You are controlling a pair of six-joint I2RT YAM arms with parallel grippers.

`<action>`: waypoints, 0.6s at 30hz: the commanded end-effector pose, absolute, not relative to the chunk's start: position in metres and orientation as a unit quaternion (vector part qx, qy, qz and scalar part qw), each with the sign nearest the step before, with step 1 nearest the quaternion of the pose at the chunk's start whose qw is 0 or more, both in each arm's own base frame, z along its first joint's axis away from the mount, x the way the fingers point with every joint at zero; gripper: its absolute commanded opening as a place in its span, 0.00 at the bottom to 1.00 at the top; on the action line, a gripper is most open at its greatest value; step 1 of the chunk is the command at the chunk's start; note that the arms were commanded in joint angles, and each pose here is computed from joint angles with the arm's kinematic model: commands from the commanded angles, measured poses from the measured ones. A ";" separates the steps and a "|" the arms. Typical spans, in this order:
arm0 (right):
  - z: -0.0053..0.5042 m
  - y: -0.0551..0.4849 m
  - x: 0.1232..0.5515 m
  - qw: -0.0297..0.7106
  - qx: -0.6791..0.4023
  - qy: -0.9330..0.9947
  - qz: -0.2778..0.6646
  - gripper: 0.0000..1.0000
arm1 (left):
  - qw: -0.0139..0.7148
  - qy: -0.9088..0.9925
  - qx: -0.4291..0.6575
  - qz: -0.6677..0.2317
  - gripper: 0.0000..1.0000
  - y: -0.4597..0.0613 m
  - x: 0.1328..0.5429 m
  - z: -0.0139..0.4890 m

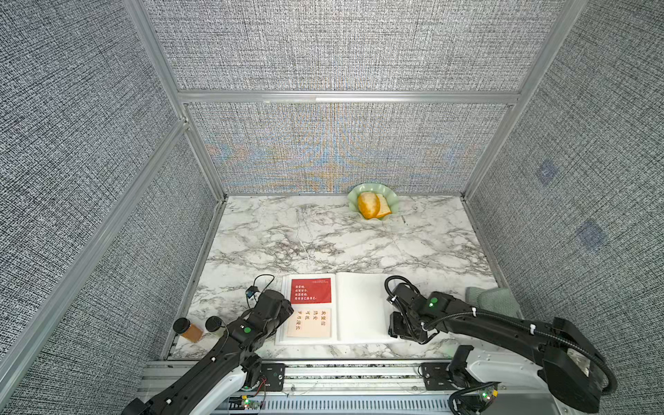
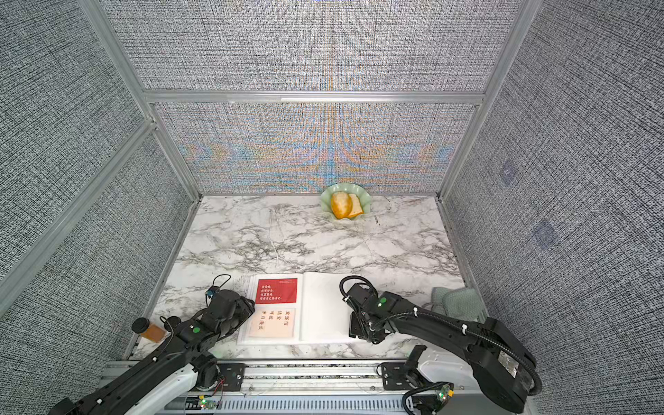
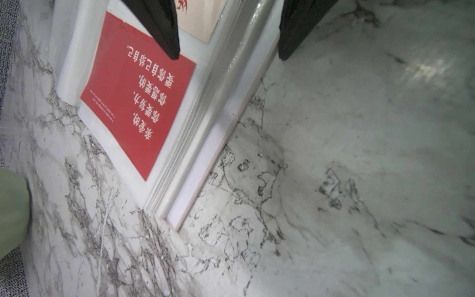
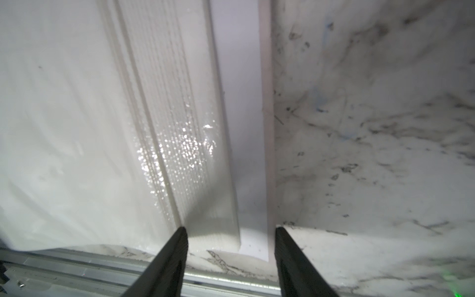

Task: Place the photos into the photo albums
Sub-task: Close the photo album at the center of the board.

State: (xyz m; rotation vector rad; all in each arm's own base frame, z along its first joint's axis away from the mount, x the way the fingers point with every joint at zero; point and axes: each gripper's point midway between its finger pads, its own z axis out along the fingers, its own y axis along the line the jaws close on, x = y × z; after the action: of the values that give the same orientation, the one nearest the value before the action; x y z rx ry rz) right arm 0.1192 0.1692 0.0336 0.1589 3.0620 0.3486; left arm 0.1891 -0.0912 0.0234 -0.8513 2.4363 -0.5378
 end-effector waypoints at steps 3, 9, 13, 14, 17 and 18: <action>0.054 0.194 0.137 0.059 0.055 0.982 0.171 0.56 | 0.190 0.915 -0.301 -0.188 0.63 -0.094 0.165 0.005; 0.072 0.195 0.145 0.077 0.047 0.981 0.172 0.56 | 0.188 0.917 -0.288 -0.199 0.61 -0.101 0.169 0.007; 0.082 0.193 0.149 0.087 0.046 0.980 0.173 0.56 | 0.188 0.920 -0.274 -0.206 0.61 -0.108 0.173 0.010; 0.087 0.194 0.152 0.091 0.046 0.979 0.177 0.56 | 0.187 0.922 -0.267 -0.210 0.61 -0.111 0.175 0.010; 0.096 0.193 0.157 0.099 0.047 0.977 0.183 0.56 | 0.181 0.927 -0.249 -0.214 0.61 -0.120 0.178 0.010; 0.099 0.193 0.159 0.102 0.046 0.976 0.184 0.56 | 0.181 0.929 -0.243 -0.214 0.61 -0.122 0.180 0.011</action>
State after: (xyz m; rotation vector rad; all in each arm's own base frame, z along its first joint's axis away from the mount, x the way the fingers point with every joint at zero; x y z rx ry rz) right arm 0.1444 0.1720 0.0821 0.1677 2.9566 0.3993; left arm 0.2012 -0.0992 0.0216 -0.7530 2.4663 -0.4904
